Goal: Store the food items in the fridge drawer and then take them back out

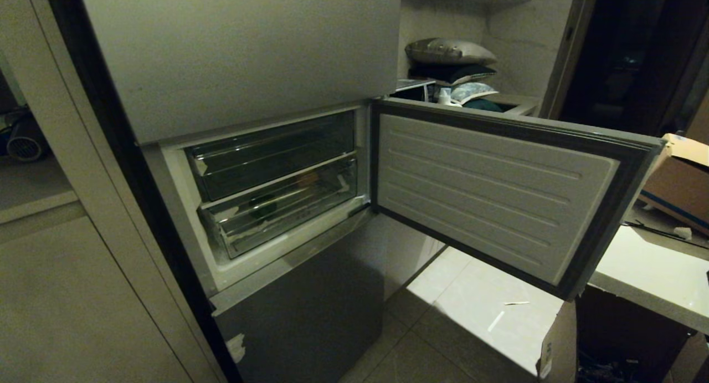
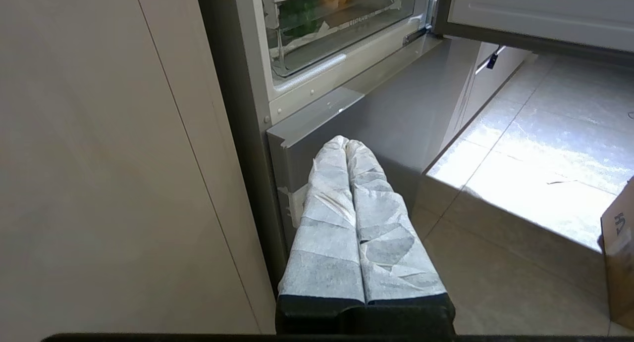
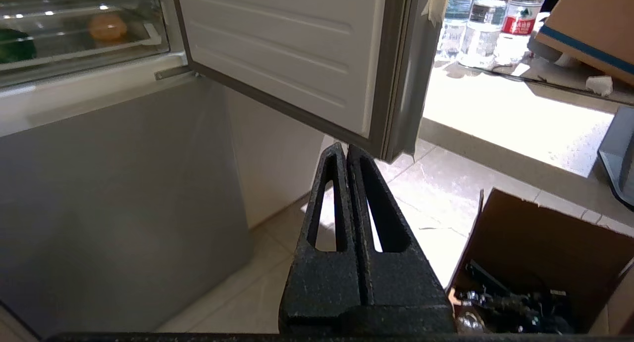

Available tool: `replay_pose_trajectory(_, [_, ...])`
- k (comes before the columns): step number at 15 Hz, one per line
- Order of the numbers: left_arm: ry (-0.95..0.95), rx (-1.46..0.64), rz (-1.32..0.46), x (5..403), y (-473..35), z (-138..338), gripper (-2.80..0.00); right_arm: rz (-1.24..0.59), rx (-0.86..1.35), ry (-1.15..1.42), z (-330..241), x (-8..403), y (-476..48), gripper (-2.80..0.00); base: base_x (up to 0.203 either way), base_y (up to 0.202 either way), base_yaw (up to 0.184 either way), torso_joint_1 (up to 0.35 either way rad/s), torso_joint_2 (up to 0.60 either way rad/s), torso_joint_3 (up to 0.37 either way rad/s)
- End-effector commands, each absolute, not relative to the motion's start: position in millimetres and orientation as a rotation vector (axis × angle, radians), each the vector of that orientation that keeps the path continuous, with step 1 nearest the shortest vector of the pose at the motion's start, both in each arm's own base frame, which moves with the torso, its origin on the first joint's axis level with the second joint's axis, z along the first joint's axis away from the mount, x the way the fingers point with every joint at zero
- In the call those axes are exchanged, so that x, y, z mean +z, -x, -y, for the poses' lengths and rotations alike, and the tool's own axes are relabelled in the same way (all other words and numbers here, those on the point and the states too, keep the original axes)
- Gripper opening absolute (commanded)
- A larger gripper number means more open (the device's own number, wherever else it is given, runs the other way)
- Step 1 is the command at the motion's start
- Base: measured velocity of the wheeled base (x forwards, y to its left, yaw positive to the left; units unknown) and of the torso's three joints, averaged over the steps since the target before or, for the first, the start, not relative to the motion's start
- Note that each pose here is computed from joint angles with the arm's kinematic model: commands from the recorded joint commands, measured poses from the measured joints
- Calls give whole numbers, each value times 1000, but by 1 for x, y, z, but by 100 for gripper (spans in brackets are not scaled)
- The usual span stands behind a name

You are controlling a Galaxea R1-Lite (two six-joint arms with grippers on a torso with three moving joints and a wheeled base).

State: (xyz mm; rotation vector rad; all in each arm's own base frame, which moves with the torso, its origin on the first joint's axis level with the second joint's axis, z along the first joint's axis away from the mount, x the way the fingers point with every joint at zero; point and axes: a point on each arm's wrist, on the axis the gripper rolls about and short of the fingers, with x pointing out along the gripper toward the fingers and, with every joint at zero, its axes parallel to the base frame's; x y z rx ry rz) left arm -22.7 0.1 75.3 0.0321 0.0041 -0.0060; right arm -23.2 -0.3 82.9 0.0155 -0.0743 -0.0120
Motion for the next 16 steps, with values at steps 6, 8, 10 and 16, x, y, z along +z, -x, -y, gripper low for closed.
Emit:
replay_pose_trajectory(6, [-32,-6,-6,75,23,0,-280,49,-13,-17,0,76,21,-280,2,-7,113,-1,3,4])
replay_pose_trajectory(8, [-32,-6,-6,75,23,0,-280,49,-13,-17,0,76,21,-280,0,-7,175,0,8,2])
replay_pose_trajectory(10, [-32,-6,-6,75,23,0,-280,49,-13,-17,0,76,21,-280,2,-6,177,1,3,2])
replay_pose_trajectory(16, [-32,-6,-6,75,23,0,-280,49,-13,-16,0,76,21,-280,2,-8,174,3,1,2])
